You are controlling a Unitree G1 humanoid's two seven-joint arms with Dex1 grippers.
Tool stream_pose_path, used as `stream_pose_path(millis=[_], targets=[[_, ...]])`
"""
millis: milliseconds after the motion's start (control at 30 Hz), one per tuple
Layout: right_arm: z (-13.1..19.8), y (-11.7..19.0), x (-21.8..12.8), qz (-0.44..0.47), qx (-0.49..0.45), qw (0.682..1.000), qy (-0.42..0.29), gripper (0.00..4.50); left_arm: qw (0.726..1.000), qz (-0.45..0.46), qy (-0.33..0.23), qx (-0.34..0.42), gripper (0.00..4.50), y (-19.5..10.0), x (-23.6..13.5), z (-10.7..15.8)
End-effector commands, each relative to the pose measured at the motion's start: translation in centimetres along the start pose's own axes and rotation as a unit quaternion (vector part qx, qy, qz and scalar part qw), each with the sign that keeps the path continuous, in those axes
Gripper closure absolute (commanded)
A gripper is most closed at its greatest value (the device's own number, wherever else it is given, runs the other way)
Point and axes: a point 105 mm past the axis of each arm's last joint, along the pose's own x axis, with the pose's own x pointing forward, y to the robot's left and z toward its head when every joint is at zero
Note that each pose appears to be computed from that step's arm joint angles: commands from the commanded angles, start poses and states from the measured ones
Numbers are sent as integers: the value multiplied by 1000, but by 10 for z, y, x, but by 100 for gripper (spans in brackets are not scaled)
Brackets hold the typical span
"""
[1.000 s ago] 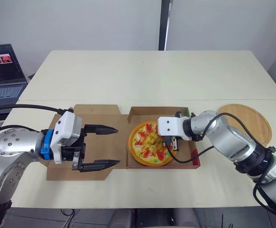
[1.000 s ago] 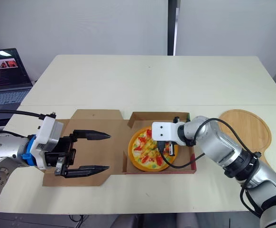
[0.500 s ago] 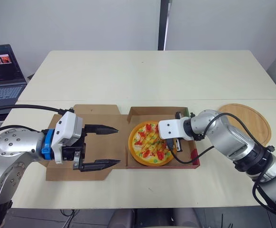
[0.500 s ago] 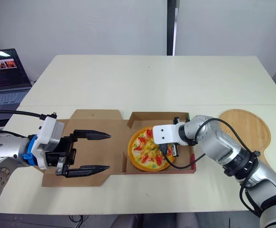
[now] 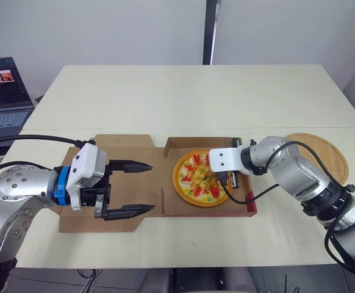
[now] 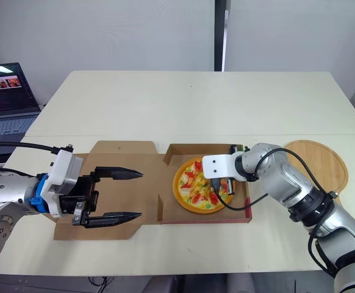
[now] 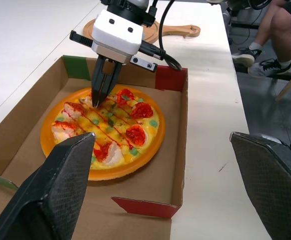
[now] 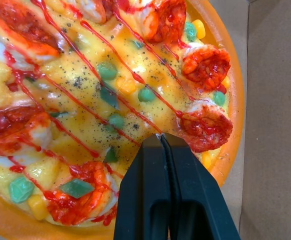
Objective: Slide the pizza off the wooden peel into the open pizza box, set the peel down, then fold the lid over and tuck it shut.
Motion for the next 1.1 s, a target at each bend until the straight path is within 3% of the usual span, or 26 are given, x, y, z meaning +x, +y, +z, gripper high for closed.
stream_pose_path(millis=[33, 167, 333, 433, 733, 900, 1100], targets=[[-1, -14, -10, -29, -5, 1000, 6, 445, 1000, -6, -4, 17, 0, -3, 3, 5], [9, -16, -19, -36, 14, 999, -27, 445, 1000, 1, -5, 17, 0, -2, 2, 6], [26, -19, -50, -51, 59, 992, -100, 445, 1000, 12, -6, -4, 0, 0, -1, 7], [21, -19, -73, -78, 76, 987, -122, 445, 1000, 24, -15, -11, 0, 1, -1, 8], [-61, -4, -144, -277, 201, 932, -119, 445, 994, 94, -28, -44, 0, 13, -7, -4], [-131, 38, -181, -379, 305, 871, -65, 445, 986, 152, -46, -53, 0, 24, -17, -12], [-182, 82, -193, -436, 377, 817, -7, 445, 971, 228, -52, -57, 0, 36, -34, -26]])
